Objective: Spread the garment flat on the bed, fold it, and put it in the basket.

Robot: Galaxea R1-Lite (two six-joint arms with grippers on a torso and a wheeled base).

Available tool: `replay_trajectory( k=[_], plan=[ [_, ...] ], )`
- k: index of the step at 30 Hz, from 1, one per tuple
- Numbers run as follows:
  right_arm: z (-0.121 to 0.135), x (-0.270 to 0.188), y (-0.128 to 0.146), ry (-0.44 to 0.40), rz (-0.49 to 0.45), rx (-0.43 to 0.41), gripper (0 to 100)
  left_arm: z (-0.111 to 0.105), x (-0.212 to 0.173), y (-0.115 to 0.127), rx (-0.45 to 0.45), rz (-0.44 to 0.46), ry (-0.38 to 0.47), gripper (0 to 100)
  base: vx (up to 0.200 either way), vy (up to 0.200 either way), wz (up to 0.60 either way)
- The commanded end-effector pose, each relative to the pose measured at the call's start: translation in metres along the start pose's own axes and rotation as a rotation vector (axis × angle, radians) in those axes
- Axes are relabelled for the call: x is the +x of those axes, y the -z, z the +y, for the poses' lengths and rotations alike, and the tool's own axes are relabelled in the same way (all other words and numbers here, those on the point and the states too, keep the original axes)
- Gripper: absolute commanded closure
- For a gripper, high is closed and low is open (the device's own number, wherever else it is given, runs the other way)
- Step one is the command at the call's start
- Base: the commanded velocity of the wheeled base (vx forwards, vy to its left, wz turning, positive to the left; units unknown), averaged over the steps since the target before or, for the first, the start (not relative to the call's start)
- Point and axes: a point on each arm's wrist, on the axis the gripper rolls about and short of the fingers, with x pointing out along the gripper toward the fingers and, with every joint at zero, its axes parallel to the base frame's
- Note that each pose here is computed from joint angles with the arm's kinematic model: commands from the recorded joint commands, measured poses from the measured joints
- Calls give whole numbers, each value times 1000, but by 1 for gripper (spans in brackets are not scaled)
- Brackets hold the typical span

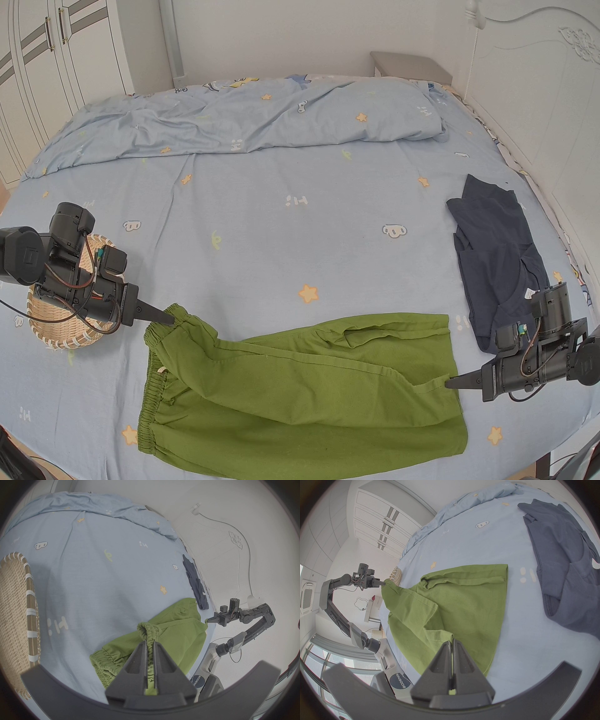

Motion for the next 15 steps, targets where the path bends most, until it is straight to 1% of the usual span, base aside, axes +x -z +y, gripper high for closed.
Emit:
replay_trajectory(
  k=[1,6,9,11,12,14,15],
  plan=[
    [1,-1,-1,-1,-7,-4,100,0,0,0,-1,0,-1,100,0,0,0],
    [2,-4,-5,0,-30,-14,100,0,-3,-3,3,-16,-3,100,0,0,0],
    [3,-6,-15,3,-66,-29,100,1,-5,-9,4,-44,-6,100,0,0,0],
    [5,-10,-29,5,-113,-48,100,1,-6,-16,-14,-84,-10,100,0,0,0],
    [5,-10,-29,5,-113,-48,100,1,-6,-16,-14,-84,-10,100,0,0,0],
    [4,-17,-48,15,-180,-62,100,2,-8,-27,-45,-156,-11,100,0,0,0],
    [5,-18,-53,15,-195,-68,100,2,-8,-29,-49,-171,-11,100,0,0,0]
  ],
)
